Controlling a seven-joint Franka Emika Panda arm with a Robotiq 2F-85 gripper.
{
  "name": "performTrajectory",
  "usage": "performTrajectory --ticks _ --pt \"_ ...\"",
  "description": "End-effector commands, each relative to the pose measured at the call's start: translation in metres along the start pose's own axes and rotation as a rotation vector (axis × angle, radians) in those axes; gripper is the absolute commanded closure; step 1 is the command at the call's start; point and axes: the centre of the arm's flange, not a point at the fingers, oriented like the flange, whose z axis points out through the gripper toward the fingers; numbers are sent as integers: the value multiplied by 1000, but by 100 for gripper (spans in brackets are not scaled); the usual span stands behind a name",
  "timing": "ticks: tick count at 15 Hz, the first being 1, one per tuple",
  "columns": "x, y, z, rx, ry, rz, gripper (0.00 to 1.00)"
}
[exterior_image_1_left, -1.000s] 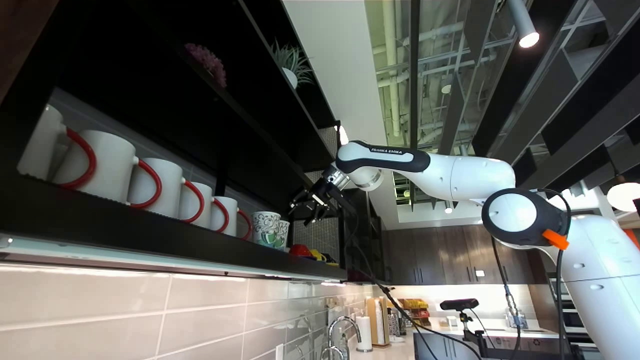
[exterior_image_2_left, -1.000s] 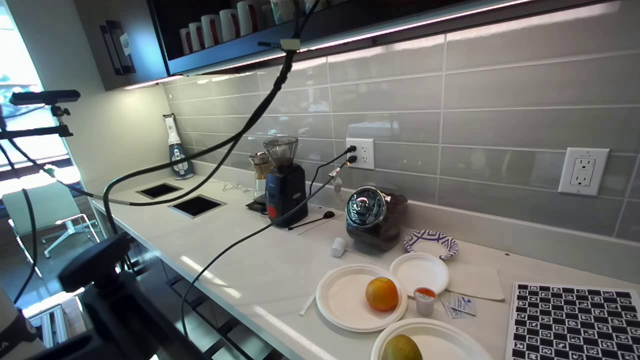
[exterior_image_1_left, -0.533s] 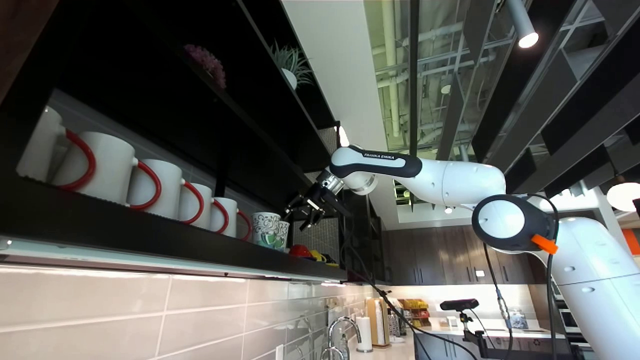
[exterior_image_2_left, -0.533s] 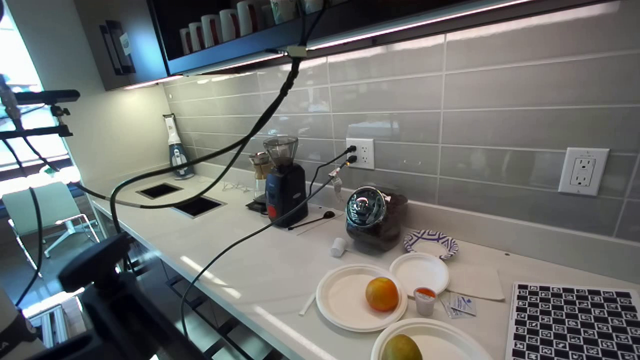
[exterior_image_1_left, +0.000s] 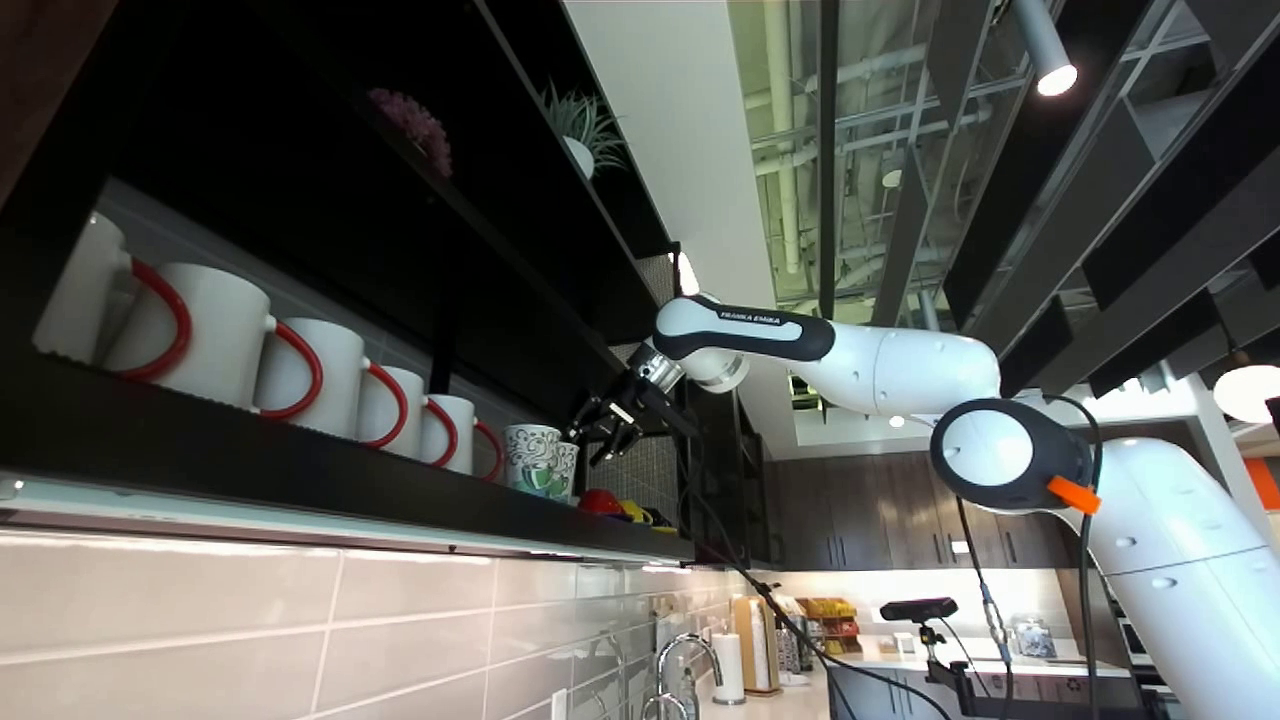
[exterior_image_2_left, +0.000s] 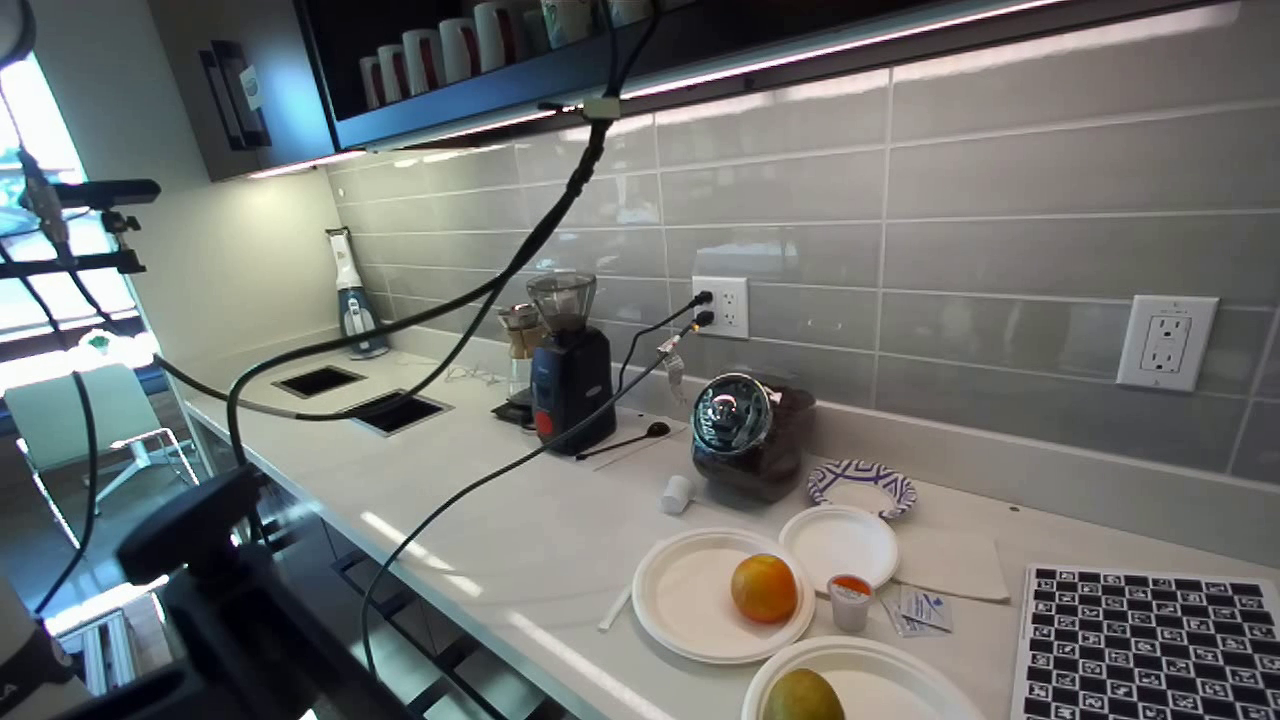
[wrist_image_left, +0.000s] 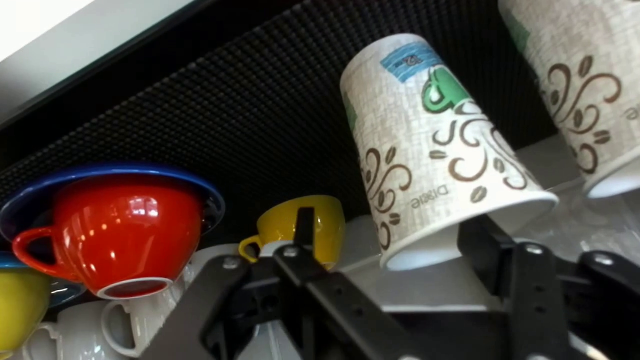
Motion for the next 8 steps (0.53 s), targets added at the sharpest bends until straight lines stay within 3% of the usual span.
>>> performTrajectory --ticks 1,8 --pt "17 -1 -7 12 1 18 56" --pt "20 6 -17 -1 9 24 100"
